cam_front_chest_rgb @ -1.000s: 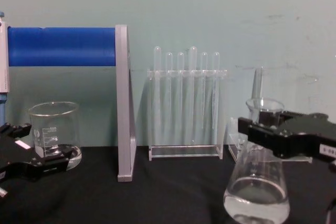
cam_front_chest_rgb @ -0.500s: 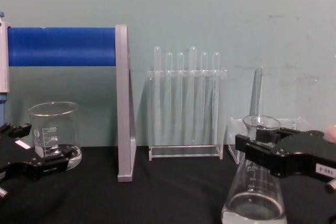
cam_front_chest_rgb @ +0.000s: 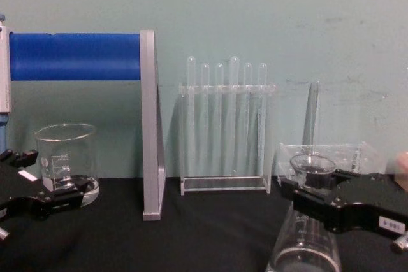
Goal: Grasp the erlenmeyer flask with one hand, shake it three times, then place it back.
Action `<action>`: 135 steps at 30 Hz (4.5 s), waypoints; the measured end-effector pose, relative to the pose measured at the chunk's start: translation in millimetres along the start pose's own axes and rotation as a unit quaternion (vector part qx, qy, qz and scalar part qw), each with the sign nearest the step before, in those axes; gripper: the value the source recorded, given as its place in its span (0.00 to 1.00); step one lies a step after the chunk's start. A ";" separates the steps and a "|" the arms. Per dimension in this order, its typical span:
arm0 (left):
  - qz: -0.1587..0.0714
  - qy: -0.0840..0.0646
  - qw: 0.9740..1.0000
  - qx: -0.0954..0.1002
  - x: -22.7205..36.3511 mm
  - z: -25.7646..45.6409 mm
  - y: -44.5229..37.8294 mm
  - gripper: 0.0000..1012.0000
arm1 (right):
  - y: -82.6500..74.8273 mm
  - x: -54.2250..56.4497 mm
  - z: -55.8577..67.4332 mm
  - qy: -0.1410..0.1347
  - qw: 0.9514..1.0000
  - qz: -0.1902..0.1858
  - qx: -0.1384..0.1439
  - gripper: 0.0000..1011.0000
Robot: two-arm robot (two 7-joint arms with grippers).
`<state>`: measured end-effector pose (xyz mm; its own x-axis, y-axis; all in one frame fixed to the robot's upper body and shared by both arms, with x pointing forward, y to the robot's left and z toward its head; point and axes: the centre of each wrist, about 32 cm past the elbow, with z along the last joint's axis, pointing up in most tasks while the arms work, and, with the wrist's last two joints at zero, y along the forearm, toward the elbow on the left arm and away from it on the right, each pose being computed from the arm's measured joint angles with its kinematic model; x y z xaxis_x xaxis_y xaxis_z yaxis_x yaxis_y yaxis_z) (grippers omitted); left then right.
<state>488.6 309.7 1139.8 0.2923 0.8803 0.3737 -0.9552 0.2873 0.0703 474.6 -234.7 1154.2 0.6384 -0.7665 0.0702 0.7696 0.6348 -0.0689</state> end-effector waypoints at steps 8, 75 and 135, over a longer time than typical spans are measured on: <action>0.000 0.000 1.000 0.000 0.0 0.0 0.0 0.99 | 0.1 -1.3 -1.9 -0.001 1.000 0.002 -0.005 0.44; 0.000 0.000 1.000 0.000 0.0 0.0 0.0 0.99 | -15.1 4.7 -3.2 -0.012 0.999 0.022 -0.019 0.99; 0.000 0.000 1.000 0.000 0.0 0.0 0.0 0.99 | -5.3 37.5 -21.5 -0.206 0.952 -0.218 -0.052 0.99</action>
<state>488.6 309.7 1139.8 0.2923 0.8803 0.3737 -0.9553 0.2873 0.0702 494.3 -268.9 1135.8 0.2231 -0.8379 0.4982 0.9712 0.2347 -0.0401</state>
